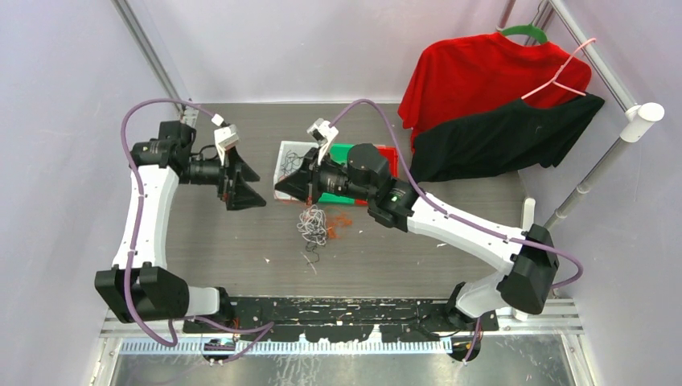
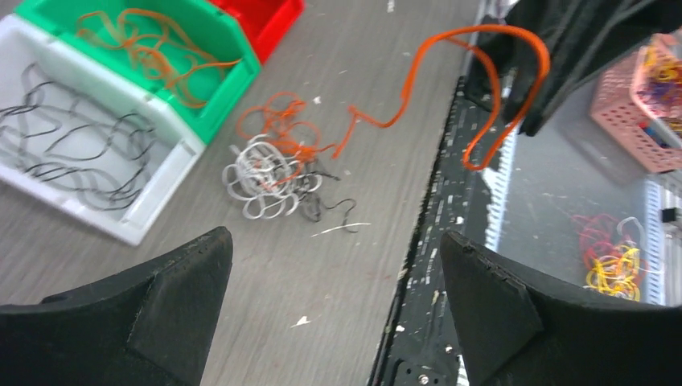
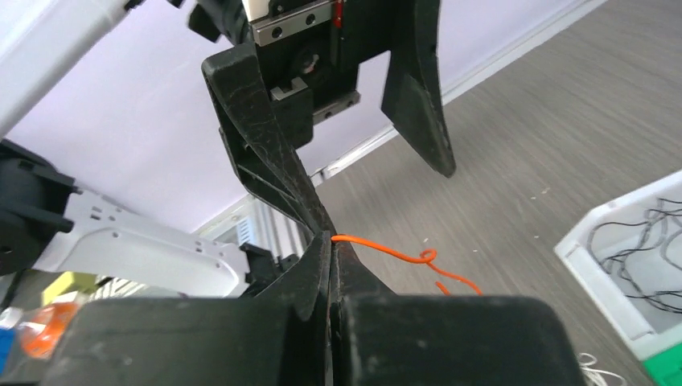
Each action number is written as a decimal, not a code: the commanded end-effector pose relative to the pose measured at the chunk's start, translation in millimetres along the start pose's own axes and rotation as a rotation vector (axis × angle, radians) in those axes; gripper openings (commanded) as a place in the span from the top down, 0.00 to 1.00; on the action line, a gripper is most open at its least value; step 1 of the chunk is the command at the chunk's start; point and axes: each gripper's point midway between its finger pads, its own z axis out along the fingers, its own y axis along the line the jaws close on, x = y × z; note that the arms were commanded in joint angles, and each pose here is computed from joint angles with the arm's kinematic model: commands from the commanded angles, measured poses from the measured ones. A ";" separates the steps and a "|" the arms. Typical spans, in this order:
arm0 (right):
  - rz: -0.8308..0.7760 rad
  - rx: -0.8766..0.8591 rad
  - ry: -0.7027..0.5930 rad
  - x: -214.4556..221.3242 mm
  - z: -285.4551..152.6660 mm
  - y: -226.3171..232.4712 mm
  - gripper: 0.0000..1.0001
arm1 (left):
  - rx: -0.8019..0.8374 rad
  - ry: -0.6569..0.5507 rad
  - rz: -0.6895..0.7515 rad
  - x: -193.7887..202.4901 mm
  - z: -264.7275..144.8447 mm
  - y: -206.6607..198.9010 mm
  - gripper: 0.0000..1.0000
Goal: Untangle the cables
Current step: Untie the cable.
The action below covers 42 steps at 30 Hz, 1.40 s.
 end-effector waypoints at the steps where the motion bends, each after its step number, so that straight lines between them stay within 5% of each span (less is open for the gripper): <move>1: 0.043 -0.169 -0.031 -16.7 -6.0 34.0 0.99 | 0.147 -0.203 0.051 -24.7 6.6 -31.5 0.01; 14: 0.079 -0.377 -0.202 -93.6 -4.5 89.1 0.99 | 0.093 -0.279 0.107 -26.8 32.7 -35.3 0.12; 22: 0.080 -0.430 -0.241 -108.6 -8.7 102.0 0.99 | -0.009 -0.313 0.080 -47.1 42.0 -23.9 0.29; 23: 0.079 -0.426 -0.240 -107.8 -8.9 101.2 0.99 | 0.003 -0.317 0.078 -50.2 42.8 -27.2 0.33; 27: 0.059 -0.406 -0.233 -103.4 -11.8 97.6 0.97 | 0.073 -0.309 0.041 -54.8 47.2 -42.4 0.77; 30: 0.015 -0.366 -0.197 -86.5 -14.8 87.2 0.69 | 0.061 -0.323 0.039 -66.2 42.6 -45.2 0.97; 35: -0.100 -0.190 -0.153 -46.9 -29.6 43.8 0.33 | 0.033 -0.349 0.072 -92.3 29.1 -53.0 1.00; 42: -0.242 0.055 -0.139 -6.3 -66.0 -13.3 0.18 | 0.067 -0.374 0.115 -115.1 12.4 -78.2 1.00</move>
